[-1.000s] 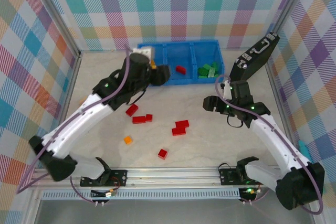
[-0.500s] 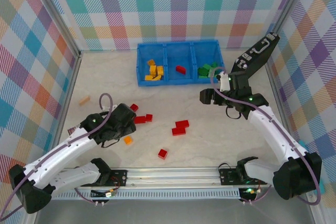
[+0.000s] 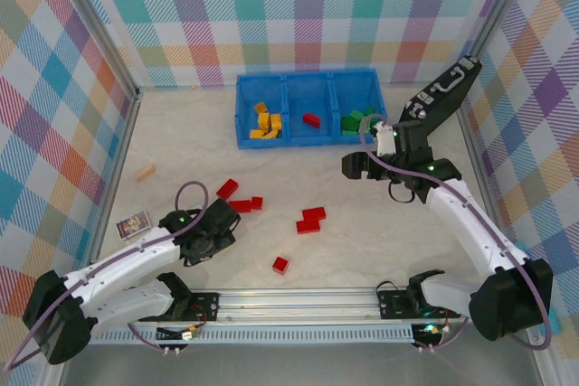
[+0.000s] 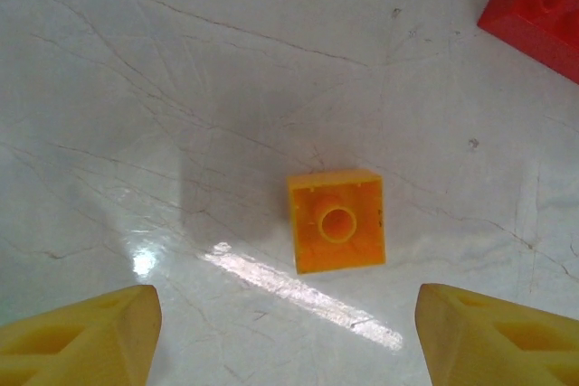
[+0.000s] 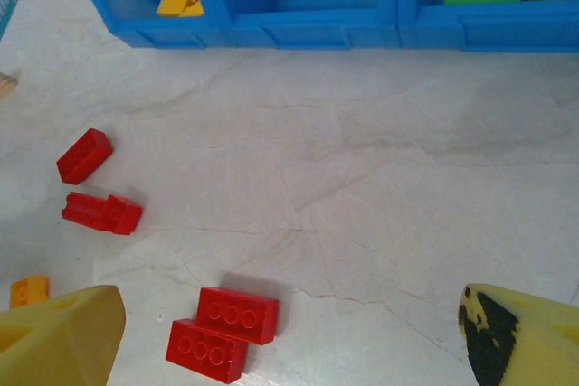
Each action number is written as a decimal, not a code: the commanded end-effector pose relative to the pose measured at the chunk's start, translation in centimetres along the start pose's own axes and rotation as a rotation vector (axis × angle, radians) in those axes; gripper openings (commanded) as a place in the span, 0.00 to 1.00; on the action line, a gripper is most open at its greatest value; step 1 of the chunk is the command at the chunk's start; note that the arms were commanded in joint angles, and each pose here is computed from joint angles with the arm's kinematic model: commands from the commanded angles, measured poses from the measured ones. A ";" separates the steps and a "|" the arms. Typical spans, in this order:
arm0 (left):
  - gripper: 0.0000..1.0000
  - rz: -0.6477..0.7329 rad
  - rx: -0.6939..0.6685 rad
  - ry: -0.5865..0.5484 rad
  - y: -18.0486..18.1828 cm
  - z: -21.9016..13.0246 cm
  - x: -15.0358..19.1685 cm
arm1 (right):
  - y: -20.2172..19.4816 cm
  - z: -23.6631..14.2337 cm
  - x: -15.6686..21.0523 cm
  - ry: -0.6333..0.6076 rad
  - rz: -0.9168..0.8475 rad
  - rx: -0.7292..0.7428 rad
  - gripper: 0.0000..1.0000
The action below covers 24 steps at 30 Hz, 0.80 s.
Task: Sort the legos into containers by color
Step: Pick up the lego from the bottom-left of the table.
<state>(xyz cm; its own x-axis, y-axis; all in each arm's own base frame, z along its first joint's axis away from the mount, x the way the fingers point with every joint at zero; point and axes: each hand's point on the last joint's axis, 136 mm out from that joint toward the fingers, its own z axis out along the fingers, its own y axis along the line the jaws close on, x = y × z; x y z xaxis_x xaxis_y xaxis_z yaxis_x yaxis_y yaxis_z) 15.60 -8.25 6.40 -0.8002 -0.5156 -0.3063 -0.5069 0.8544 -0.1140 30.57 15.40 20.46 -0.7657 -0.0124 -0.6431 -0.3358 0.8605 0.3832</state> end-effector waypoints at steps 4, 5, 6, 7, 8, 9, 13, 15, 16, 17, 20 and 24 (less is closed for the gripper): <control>0.75 -0.041 0.031 -0.006 -2.1 1.5 -0.2 | 2.0 -0.6 -2.1 -0.048 -0.055 -0.081 0.95; 0.75 -0.039 0.029 -0.003 -2.3 1.8 -0.2 | 2.0 -0.5 -2.0 -0.043 -0.055 -0.084 0.95; 0.75 -0.033 0.028 0.000 -2.5 2.1 -0.1 | 2.1 -0.5 -2.0 -0.044 -0.056 -0.085 0.95; 0.75 -0.029 0.018 0.004 -2.6 2.4 0.0 | 2.0 -0.5 -2.0 -0.042 -0.055 -0.083 0.95; 0.74 -0.025 0.001 0.010 -2.5 2.7 0.1 | 2.0 -0.5 -2.0 -0.043 -0.057 -0.080 0.95; 0.73 -0.018 -0.006 0.014 -2.5 2.9 0.2 | 1.9 -0.5 -2.1 -0.044 -0.058 -0.075 0.95; 0.63 -0.011 -0.026 0.035 -2.6 3.9 0.6 | 1.7 -0.7 -2.3 -0.051 -0.070 -0.057 0.95; 0.59 -0.003 -0.035 0.046 -2.7 4.3 0.8 | 1.7 -0.7 -2.3 -0.053 -0.070 -0.056 0.95; 0.56 0.002 -0.044 0.051 -2.7 4.5 1.0 | 1.7 -0.8 -2.3 -0.053 -0.070 -0.056 0.95; 0.53 0.005 -0.053 0.060 -2.5 4.8 1.1 | 1.7 -0.7 -2.3 -0.051 -0.070 -0.056 0.95; 0.45 0.006 -0.050 0.078 -2.7 5.1 1.5 | 1.4 -0.4 -2.1 -0.039 -0.065 -0.047 0.94; 0.37 0.034 -0.046 0.074 -3.6 4.7 1.1 | 1.1 -0.1 -2.1 -0.030 -0.060 -0.035 0.94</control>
<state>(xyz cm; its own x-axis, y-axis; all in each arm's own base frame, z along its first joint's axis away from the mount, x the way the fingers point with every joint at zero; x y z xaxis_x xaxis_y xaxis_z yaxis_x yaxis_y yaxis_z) 17.65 -11.18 1.66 -0.8290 -0.5040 -0.2424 -0.5062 0.8605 -0.0580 31.19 16.13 21.26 -0.7489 -0.0378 -0.6616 -0.3805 0.8419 0.3826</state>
